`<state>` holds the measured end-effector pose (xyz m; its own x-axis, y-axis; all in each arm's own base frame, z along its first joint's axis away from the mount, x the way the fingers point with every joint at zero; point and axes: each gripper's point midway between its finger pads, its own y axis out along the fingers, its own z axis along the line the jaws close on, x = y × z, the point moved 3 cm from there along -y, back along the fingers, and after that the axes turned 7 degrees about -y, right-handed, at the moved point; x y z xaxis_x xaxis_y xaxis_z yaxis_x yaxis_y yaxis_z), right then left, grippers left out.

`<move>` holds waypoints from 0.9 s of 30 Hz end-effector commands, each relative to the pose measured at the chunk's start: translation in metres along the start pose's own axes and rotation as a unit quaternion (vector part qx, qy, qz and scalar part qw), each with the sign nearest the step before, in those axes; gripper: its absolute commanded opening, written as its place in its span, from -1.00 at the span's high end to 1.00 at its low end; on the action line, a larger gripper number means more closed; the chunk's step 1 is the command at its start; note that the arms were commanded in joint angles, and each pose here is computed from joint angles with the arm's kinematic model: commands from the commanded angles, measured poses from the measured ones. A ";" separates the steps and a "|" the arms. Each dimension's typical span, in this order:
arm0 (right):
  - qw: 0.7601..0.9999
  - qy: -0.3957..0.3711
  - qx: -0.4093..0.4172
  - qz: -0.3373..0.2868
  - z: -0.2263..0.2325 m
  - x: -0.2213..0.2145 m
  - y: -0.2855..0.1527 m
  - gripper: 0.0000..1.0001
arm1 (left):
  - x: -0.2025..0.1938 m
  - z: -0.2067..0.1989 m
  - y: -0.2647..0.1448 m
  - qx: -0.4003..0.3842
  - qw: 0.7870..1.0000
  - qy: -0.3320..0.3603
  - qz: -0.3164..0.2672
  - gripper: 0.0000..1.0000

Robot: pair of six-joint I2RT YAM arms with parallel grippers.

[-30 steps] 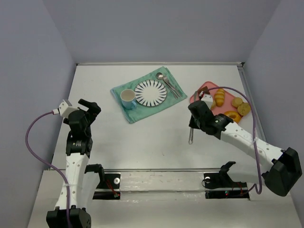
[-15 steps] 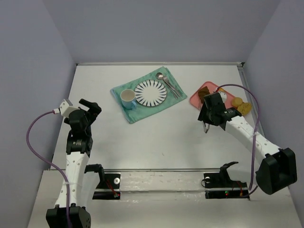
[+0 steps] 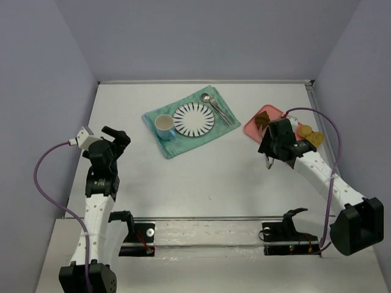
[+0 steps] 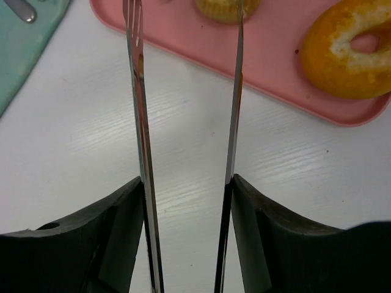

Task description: Place the bread

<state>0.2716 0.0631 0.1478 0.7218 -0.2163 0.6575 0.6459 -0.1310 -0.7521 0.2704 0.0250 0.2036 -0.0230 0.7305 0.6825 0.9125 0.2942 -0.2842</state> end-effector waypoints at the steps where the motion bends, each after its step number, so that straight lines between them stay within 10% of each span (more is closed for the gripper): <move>1: 0.998 0.011 -0.003 -0.055 -0.007 0.022 -0.016 -0.22 | 0.010 -0.010 0.001 -0.018 1.000 -0.004 -0.018 -0.98; 16: 0.998 0.032 -0.040 -0.038 -0.021 0.025 0.024 -0.21 | 0.009 -0.010 0.002 -0.018 1.000 -0.003 -0.017 -0.98; 27: 0.997 0.032 0.016 -0.075 -0.011 0.036 0.012 0.23 | 0.009 -0.012 -0.001 -0.026 1.000 -0.003 -0.015 -0.98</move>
<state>0.2941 0.0417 0.1278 0.7042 -0.2489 0.6650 0.6440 -0.1704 -0.7458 0.2712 0.0243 0.2020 -0.0146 0.7321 0.6811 0.9123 0.2886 -0.2907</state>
